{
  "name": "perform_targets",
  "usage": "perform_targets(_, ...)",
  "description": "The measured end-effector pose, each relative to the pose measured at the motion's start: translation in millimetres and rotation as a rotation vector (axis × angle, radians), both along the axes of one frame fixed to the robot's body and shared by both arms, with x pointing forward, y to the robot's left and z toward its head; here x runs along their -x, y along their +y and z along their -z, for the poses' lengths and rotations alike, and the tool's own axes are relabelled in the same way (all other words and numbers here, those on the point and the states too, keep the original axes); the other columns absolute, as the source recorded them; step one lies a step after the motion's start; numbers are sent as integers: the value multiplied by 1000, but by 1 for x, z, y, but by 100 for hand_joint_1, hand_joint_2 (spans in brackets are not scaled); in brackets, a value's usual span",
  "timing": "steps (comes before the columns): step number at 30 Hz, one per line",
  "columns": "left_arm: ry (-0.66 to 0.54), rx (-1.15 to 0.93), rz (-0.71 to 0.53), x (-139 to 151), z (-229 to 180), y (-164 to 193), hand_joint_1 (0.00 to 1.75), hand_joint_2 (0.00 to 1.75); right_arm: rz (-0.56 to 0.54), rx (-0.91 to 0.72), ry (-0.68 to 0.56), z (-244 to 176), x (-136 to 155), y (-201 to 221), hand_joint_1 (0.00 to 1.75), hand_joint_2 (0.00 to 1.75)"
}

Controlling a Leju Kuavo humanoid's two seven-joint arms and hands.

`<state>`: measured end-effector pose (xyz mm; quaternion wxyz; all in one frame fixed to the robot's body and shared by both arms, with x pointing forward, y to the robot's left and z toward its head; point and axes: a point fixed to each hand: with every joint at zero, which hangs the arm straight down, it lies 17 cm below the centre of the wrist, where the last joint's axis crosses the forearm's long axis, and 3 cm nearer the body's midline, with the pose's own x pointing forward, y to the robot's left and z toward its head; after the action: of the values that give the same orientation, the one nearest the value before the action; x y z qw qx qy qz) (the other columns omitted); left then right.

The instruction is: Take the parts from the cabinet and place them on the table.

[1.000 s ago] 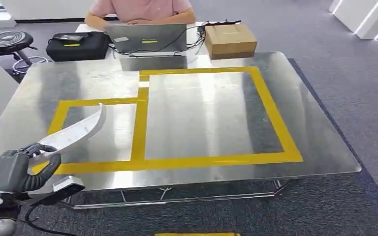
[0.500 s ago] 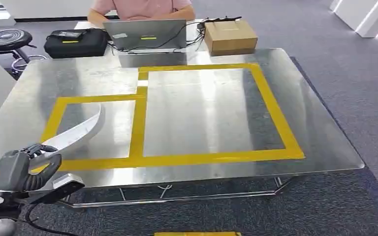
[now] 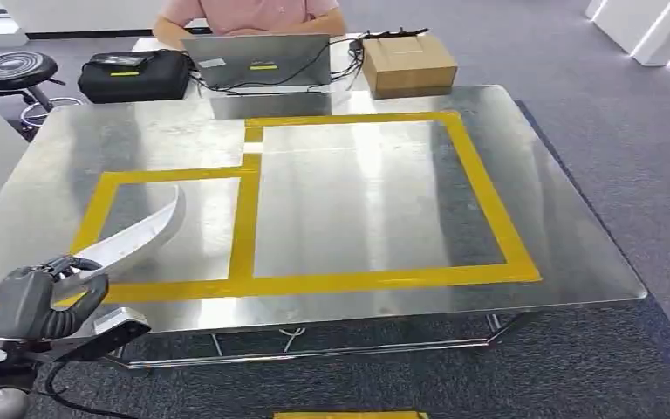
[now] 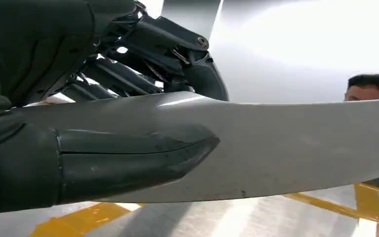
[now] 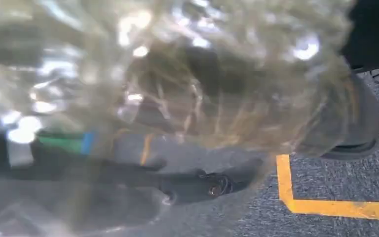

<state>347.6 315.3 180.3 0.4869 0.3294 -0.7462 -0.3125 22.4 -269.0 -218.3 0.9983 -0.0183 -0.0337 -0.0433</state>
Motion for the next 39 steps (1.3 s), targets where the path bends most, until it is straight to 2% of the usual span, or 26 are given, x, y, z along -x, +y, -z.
perform_targets(39, -2, -16, -27, -1, -1, 10, 175, 175, 3, -4, 1, -1, 0, 0, 0, 0)
